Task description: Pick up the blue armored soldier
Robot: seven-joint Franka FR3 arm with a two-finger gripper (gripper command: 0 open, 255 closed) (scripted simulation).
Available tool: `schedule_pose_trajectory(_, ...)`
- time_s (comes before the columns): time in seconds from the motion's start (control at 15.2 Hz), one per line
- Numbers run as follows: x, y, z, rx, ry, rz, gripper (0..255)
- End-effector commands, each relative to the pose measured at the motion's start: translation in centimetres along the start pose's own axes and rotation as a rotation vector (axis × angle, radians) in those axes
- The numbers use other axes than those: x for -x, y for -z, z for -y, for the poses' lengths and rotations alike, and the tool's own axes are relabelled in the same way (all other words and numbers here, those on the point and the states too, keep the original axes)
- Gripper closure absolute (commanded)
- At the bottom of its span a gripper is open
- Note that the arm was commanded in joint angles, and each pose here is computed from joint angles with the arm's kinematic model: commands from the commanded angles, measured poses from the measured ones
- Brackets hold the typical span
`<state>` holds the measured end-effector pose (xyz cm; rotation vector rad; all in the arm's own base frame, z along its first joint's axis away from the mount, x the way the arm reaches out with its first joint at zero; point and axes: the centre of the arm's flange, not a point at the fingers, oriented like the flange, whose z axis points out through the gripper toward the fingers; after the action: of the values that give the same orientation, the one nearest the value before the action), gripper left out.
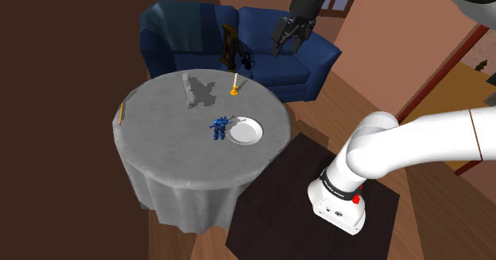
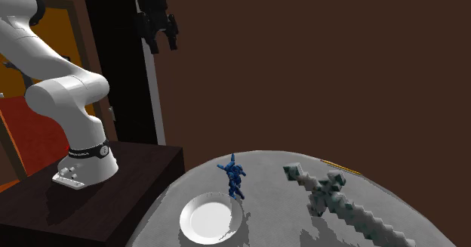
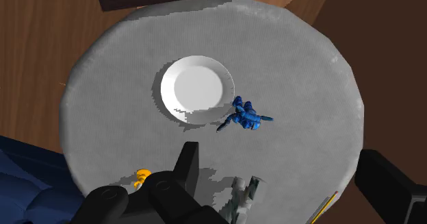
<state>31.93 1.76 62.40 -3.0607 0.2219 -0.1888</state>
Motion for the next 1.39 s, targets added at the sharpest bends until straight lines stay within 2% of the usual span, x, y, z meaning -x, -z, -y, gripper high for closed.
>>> schedule_pose_trajectory(0.0,0.0,0.0,0.0,0.0,0.0,0.0,0)
schedule_pose_trajectory(1.32,-12.0,-24.2,-0.7,-0.007,-0.316,0.086,0)
